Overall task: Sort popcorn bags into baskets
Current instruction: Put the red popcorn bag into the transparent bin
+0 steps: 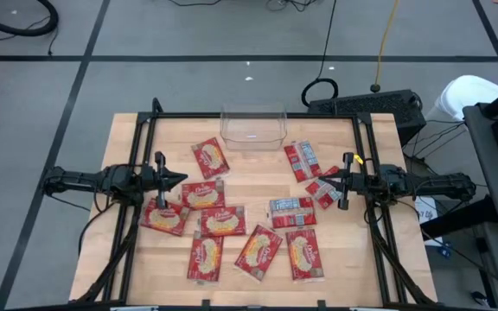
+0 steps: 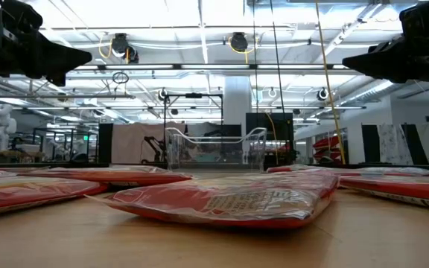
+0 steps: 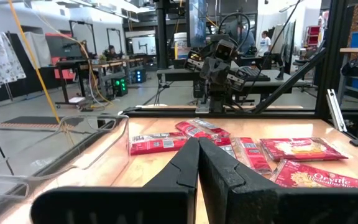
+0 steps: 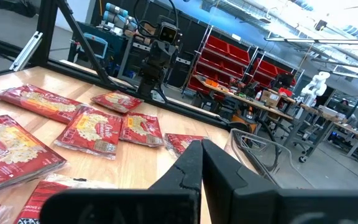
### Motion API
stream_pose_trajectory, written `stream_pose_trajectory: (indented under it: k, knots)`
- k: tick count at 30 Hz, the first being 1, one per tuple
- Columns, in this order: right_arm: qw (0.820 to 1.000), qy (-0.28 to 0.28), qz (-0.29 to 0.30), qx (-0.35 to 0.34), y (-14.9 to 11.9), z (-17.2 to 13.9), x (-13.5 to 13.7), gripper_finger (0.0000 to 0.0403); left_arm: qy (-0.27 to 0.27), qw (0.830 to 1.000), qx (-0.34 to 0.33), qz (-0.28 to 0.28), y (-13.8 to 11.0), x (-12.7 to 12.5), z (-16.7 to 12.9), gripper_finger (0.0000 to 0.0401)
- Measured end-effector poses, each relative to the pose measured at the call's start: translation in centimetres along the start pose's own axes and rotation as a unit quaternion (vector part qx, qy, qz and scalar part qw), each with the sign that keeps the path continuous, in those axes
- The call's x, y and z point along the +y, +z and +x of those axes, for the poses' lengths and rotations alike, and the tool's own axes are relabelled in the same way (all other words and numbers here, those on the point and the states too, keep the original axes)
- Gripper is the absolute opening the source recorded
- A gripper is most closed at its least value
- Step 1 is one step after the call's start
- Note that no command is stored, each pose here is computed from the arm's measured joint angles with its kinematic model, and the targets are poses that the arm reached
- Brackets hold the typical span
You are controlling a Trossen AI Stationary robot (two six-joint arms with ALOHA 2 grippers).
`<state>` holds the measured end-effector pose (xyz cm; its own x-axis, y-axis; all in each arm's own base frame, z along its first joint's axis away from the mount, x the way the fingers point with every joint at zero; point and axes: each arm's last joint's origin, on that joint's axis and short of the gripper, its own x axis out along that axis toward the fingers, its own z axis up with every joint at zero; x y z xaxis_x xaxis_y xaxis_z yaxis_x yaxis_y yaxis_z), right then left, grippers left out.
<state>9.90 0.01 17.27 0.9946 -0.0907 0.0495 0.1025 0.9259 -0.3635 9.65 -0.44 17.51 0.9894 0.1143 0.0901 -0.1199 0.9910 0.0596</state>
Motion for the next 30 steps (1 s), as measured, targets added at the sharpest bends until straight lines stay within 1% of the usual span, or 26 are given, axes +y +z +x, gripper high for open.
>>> stream_pose_trajectory:
  k: [2,4,8,11,16,20,23,26,28,30]
  knots:
    - [1.0,0.0,0.0,-0.001,0.0,0.0,0.0,0.0,0.001,1.0,-0.018,-0.012,0.4,0.0,0.0,0.0017]
    - [1.0,0.0,0.001,-0.002,0.0,0.0,0.0,0.0,0.001,0.999,-0.026,-0.033,1.4,0.1,-0.1,0.0017]
    - [0.999,0.001,0.038,-0.002,0.0,0.0,0.0,0.0,0.0,0.998,-0.023,-0.062,4.6,0.5,-0.6,0.0017]
    - [0.997,0.001,0.075,-0.002,0.0,0.0,0.0,0.0,0.0,0.997,-0.008,-0.083,7.8,0.8,-0.9,0.0017]
    - [0.991,0.001,0.13,-0.001,0.0,0.0,0.0,0.0,0.0,0.994,0.026,-0.103,14.2,1.4,-0.9,0.0017]
    - [0.979,0.001,0.202,0.0,0.0,0.0,0.0,0.0,0.001,0.995,0.059,-0.082,19.3,1.6,-0.4,0.0017]
    - [0.966,0.001,0.257,0.0,0.0,0.0,0.0,0.0,0.004,0.993,0.098,-0.062,22.0,1.6,0.7,0.0017]
    - [0.958,0.001,0.286,0.0,0.0,0.0,0.0,0.0,0.004,0.989,0.145,-0.039,23.1,1.4,2.2,0.0017]
    - [0.952,0.0,0.305,0.0,0.0,0.0,0.0,0.0,0.004,0.983,0.179,-0.029,22.8,1.1,3.4,0.0017]
    - [0.945,0.001,0.327,0.0,0.0,0.0,0.0,0.0,0.004,0.976,0.217,-0.017,22.0,0.7,4.7,0.0017]
